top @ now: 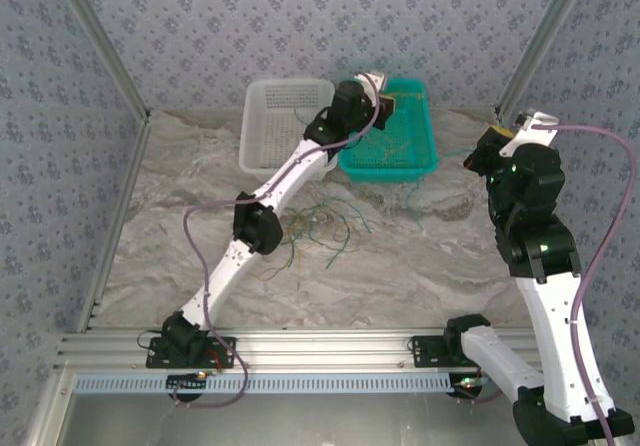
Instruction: Untangle the cables
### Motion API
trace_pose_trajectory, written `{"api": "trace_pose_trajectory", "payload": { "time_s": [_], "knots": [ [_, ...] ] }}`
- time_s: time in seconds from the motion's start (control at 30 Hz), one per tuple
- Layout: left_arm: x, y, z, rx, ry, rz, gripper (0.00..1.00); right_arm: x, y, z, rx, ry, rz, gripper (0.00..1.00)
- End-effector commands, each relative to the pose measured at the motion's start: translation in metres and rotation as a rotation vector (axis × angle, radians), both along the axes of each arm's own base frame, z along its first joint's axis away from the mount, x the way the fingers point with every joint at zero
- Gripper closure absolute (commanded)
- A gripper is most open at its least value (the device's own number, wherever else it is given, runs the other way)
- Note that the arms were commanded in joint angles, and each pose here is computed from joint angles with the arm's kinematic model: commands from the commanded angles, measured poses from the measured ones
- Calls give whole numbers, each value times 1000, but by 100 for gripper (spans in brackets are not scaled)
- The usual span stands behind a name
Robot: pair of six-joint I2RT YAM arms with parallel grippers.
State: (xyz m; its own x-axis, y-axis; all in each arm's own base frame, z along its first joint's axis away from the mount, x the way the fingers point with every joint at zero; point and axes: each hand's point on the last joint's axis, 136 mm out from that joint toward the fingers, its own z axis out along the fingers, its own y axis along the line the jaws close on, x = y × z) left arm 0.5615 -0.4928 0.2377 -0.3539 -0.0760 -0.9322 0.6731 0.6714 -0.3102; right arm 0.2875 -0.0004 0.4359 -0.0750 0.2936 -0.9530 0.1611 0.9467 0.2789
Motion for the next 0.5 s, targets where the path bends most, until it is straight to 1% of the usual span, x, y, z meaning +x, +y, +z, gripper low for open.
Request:
{"api": "trace_pose_trajectory", "payload": {
  "time_s": [0.0, 0.03, 0.1, 0.13, 0.17, 0.23, 0.33, 0.4, 0.47],
  "knots": [
    [14, 8, -13, -29, 29, 64, 88, 0, 1, 8, -2, -36, 2, 100],
    [14, 8, -14, -30, 29, 67, 74, 0, 1, 8, -2, -37, 2, 100],
    [11, 5, -14, -13, 16, 53, 67, 0, 3, 7, -3, -35, 9, 100],
    [11, 6, -12, 7, 1, 60, 55, 0, 3, 8, -4, -34, 10, 100],
    [11, 8, -12, 30, -4, 77, 48, 0, 2, 8, -5, -34, 10, 100],
    [6, 13, -5, 85, -19, 78, 48, 0, 2, 8, -7, -34, 9, 100],
    [-2, 21, 4, 164, -24, 70, 39, 0, 2, 8, -8, -35, 7, 100],
    [-11, 27, 16, 207, -26, 51, 36, 3, 3, 6, -6, -29, 11, 100],
    [-20, 35, 37, 230, -33, 45, 33, 9, 9, 4, -6, -20, 37, 100]
  ]
}}
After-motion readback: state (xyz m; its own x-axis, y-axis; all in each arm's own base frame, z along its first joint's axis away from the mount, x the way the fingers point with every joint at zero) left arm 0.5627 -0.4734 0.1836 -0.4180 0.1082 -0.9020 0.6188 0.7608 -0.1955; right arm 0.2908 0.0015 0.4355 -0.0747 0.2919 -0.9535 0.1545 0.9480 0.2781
